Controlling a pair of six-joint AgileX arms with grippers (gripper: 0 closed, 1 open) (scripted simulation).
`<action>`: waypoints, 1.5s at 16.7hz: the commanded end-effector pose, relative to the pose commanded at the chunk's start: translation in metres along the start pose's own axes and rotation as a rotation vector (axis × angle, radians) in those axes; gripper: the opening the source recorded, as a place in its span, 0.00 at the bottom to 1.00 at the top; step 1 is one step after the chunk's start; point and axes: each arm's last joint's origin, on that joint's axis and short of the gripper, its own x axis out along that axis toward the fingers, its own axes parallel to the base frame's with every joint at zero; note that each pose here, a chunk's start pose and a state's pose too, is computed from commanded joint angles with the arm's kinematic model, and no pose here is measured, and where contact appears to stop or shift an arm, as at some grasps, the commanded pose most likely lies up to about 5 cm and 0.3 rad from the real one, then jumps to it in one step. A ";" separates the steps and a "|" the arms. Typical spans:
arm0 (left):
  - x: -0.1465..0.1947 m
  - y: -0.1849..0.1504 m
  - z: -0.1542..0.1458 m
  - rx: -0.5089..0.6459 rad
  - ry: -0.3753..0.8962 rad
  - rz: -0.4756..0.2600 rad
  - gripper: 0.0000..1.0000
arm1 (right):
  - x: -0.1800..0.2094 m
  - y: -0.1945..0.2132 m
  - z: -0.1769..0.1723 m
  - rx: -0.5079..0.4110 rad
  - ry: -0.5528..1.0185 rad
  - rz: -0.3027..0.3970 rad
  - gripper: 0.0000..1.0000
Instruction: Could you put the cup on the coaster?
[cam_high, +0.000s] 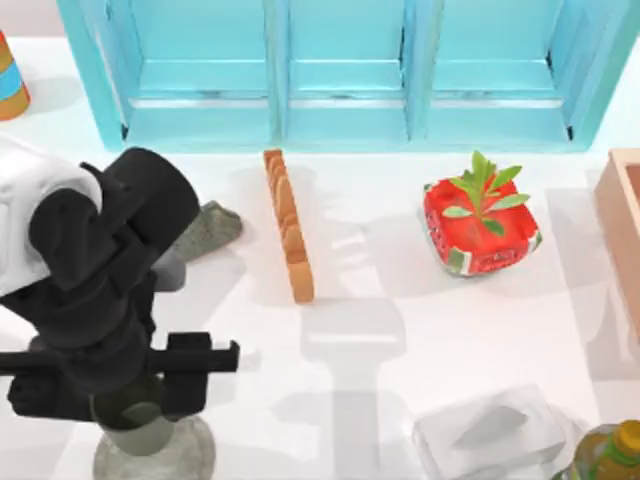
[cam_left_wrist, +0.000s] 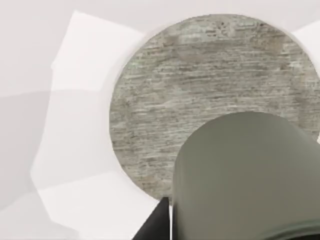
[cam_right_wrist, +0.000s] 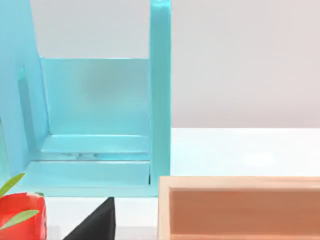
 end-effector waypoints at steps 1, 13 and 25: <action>0.004 0.000 0.000 0.000 0.000 0.000 0.00 | 0.000 0.000 0.000 0.000 0.000 0.000 1.00; 0.049 0.001 -0.002 -0.001 -0.003 0.000 0.00 | 0.000 0.000 0.000 0.000 0.000 0.000 1.00; 0.049 0.001 -0.002 -0.001 -0.003 0.000 0.68 | 0.000 0.000 0.000 0.000 0.000 0.000 1.00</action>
